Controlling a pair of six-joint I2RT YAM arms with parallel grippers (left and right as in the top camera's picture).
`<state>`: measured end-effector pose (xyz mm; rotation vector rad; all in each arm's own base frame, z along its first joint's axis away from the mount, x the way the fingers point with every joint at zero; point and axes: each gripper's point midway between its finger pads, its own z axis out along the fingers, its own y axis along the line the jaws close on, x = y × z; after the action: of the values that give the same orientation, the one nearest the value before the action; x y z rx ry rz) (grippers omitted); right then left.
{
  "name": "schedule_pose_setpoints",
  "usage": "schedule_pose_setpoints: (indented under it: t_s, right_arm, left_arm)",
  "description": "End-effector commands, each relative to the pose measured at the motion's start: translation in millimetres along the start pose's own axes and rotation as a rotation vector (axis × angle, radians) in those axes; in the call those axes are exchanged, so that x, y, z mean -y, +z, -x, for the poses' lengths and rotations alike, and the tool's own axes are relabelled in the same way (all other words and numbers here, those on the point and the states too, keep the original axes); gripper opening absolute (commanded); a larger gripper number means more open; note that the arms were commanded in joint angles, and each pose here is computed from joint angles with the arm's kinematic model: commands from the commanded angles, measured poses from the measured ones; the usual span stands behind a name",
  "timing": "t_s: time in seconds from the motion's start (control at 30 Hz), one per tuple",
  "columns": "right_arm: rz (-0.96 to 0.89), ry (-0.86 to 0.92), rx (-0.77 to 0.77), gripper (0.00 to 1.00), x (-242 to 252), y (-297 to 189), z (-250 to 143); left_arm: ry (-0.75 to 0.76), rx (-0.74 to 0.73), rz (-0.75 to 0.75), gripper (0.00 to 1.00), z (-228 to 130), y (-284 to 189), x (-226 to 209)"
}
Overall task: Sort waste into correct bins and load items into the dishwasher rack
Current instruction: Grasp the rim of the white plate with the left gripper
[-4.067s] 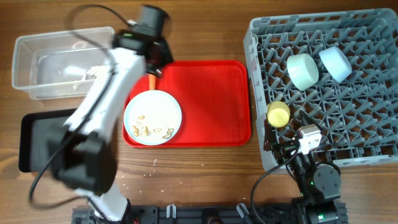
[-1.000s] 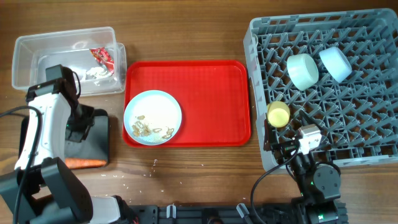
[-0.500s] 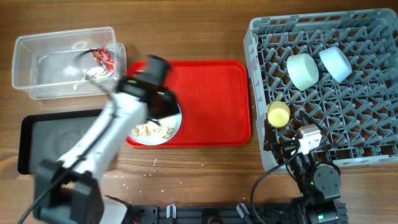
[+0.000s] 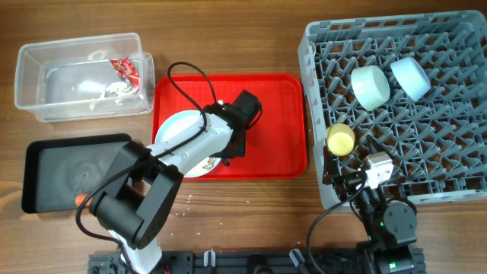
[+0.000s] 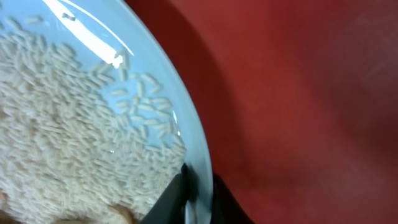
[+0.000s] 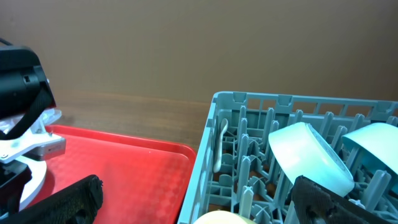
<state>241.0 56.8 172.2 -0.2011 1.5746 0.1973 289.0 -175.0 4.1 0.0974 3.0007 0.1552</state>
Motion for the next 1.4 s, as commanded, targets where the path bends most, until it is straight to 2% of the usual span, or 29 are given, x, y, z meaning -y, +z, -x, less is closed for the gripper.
schedule_pose_setpoints:
  t_s: [0.0,0.1,0.13,0.2,0.43,0.47,0.57,0.77,0.83,0.9,1.13,1.37]
  right_arm:
    - [0.011,0.008,0.006,1.0,-2,0,1]
    - [0.011,0.008,0.006,1.0,-2,0,1]
    - [0.011,0.008,0.006,1.0,-2,0,1]
    - [0.011,0.008,0.006,1.0,-2,0,1]
    - [0.011,0.008,0.006,1.0,-2,0,1]
    - [0.011,0.008,0.006,1.0,-2,0,1]
    - [0.011,0.008,0.006,1.0,-2,0,1]
    - [0.011,0.008,0.006,1.0,-2,0,1]
    - [0.011,0.008,0.006,1.0,-2,0,1]
    - [0.011,0.008,0.006,1.0,-2,0,1]
    - [0.011,0.008,0.006,1.0,-2,0,1]
    - [0.011,0.008,0.006,1.0,-2,0,1]
  left_arm:
    - [0.003,0.014,-0.003,0.04,5,0,2]
    - [0.011,0.028,-0.002,0.05,8,0,3]
    - [0.01,0.038,0.003,0.11,11,0,2]
    - [0.009,0.059,0.019,0.15,15,2,1]
    - [0.087,0.073,0.084,0.16,17,22,2]
    - [0.094,0.074,0.097,0.16,16,24,3]
    - [0.115,0.085,0.133,0.04,14,28,3]
    - [0.159,0.106,0.165,0.04,11,22,10]
    - [0.162,0.102,0.183,0.04,11,15,11]
    - [0.097,0.152,0.269,0.04,24,-19,5]
    - [0.087,0.217,0.295,0.04,49,-84,14]
    - [0.06,0.194,0.322,0.04,52,-115,-2]
